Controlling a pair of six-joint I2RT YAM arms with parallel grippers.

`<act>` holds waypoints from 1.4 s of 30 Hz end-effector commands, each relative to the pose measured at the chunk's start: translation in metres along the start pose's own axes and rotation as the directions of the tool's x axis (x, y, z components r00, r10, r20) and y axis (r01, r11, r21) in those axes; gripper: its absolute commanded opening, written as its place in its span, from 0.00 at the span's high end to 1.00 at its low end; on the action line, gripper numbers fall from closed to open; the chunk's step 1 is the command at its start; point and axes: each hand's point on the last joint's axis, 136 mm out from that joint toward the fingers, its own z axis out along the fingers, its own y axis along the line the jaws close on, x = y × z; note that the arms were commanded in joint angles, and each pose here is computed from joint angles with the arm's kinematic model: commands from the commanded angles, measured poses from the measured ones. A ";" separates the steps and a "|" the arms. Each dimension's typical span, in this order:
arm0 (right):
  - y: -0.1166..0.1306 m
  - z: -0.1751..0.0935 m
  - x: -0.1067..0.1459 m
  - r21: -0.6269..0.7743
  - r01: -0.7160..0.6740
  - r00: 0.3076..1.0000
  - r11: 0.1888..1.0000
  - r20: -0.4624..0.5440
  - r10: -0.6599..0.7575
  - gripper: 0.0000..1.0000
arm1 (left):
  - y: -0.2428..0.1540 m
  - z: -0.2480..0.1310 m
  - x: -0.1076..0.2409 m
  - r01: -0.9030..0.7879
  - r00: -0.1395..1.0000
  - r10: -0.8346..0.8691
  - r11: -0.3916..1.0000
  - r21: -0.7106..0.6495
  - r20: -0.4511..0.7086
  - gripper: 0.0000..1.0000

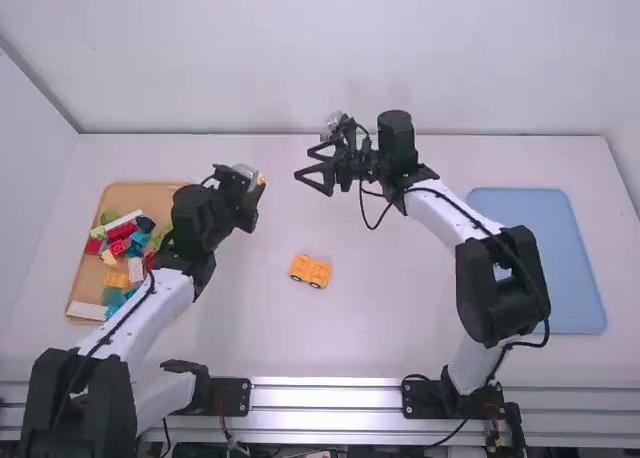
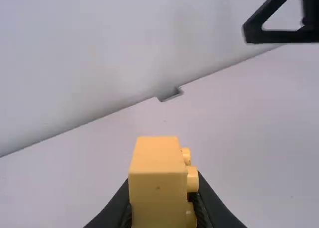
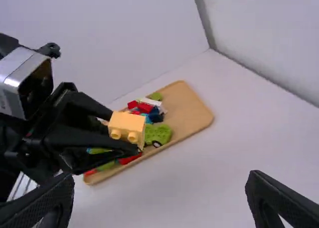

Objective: Assemble lego blocks to make yellow taxi

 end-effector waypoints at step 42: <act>-0.004 0.030 0.052 0.142 -0.116 0.981 0.983 -0.137 0.136 0.57 | -0.066 0.046 0.000 -0.120 0.986 0.089 0.967 0.227 0.141 0.98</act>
